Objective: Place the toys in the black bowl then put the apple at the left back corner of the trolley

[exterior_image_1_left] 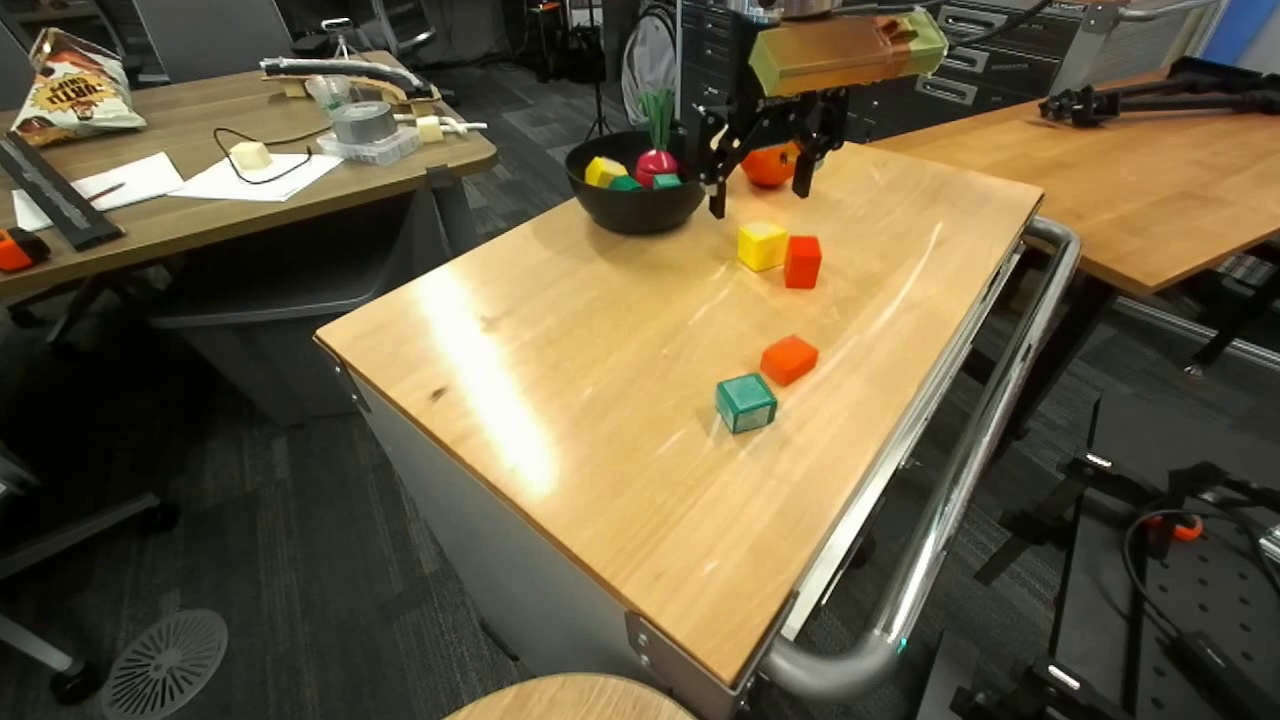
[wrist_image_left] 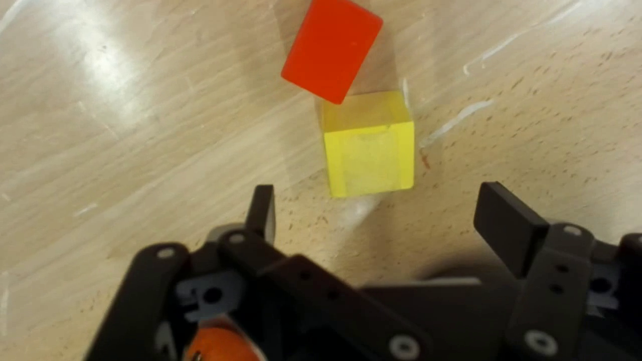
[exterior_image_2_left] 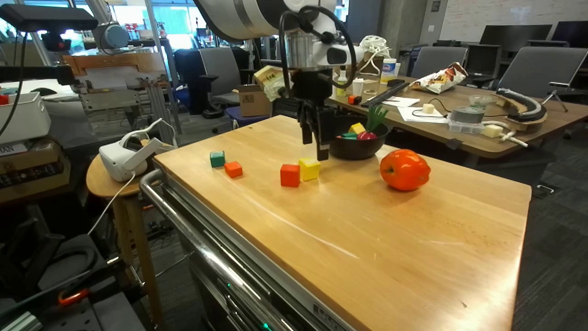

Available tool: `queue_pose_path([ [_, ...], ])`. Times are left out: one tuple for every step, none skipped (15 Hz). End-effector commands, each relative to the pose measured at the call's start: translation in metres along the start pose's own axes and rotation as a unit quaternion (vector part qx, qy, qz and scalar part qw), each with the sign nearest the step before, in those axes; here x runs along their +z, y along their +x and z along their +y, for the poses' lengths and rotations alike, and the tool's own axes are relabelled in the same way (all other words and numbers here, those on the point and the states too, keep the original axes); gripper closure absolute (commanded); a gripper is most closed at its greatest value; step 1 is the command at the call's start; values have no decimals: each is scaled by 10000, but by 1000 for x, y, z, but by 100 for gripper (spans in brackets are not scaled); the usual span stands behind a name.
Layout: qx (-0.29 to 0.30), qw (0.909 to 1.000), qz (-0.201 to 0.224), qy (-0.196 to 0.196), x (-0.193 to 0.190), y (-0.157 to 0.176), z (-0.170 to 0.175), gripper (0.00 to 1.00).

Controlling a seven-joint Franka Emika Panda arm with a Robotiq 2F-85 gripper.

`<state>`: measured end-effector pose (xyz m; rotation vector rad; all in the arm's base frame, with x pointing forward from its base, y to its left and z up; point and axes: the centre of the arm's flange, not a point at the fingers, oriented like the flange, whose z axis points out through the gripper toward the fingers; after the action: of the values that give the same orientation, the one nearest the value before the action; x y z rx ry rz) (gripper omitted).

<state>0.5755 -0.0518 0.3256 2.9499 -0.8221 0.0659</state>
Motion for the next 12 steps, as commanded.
queue_pose_path([
  [71,9996,55,260,17,2,-2,0],
  [73,9995,25,313,23,3,-3,0],
  [44,9993,-23,375,28,3,-3,0],
  [8,9991,-51,410,32,4,-3,1],
  [4,9989,-107,459,35,4,-2,26],
  [-32,9987,-153,484,38,4,0,26],
  [-49,9985,-192,502,39,4,2,31],
  [-79,9983,-241,531,40,5,4,40],
  [-99,9981,-271,549,41,5,7,48],
  [-111,9977,-291,596,40,7,10,57],
  [-118,9977,-293,608,39,8,13,63],
  [-146,9975,-290,622,36,9,16,69],
])
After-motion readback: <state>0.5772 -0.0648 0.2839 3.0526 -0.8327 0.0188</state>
